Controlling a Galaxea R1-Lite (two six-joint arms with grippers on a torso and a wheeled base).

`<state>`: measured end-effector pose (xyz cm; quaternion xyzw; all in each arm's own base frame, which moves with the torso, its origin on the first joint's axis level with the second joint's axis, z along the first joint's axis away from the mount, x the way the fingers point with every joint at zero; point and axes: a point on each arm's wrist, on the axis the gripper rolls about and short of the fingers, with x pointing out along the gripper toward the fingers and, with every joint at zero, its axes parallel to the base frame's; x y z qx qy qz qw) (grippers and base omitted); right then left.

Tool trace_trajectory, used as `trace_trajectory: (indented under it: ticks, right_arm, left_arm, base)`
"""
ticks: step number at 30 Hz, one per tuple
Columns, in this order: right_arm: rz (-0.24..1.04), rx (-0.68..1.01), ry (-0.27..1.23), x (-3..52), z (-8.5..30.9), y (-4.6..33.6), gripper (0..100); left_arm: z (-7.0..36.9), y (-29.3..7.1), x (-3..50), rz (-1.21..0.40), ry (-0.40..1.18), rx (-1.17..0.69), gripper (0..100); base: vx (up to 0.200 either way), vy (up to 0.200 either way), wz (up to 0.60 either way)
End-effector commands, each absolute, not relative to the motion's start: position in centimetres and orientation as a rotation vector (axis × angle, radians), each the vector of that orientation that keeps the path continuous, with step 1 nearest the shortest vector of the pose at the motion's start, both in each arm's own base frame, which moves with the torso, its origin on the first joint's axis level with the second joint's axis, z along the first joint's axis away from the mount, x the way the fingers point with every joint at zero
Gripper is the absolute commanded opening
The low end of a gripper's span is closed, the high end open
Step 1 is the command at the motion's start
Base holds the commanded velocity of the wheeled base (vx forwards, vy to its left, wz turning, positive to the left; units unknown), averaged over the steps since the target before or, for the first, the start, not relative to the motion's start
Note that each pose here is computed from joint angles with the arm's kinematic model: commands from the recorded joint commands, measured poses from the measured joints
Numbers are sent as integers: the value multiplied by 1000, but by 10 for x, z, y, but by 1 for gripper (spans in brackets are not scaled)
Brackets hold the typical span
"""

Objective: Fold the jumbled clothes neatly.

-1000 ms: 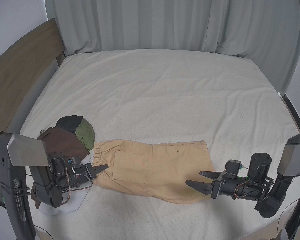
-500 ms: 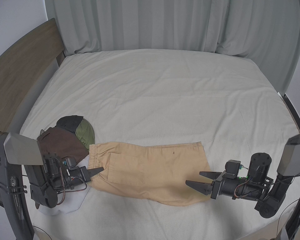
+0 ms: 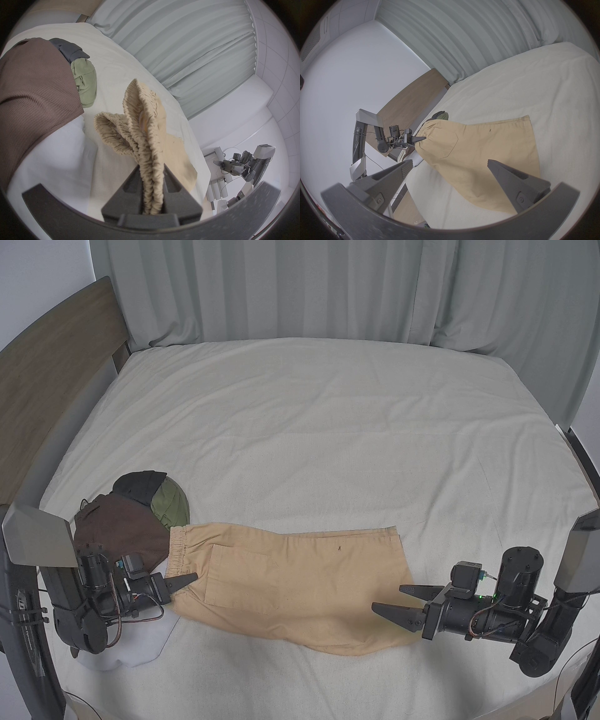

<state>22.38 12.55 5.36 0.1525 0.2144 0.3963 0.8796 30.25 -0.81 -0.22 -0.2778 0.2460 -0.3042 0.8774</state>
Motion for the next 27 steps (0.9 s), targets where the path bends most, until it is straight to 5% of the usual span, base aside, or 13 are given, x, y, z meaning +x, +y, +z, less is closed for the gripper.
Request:
trace_trajectory:
  ticks: [1,27]
  right_arm:
    - [826,317,446,224,54,125,100]
    - [824,319,437,224,56,124,100]
  left_arm:
    - [-2,-5,302,-626,510,-581,0]
    - [23,-30,294,-718,467,-530,0]
  base:
    - [0,0,0]
    - [0,0,0]
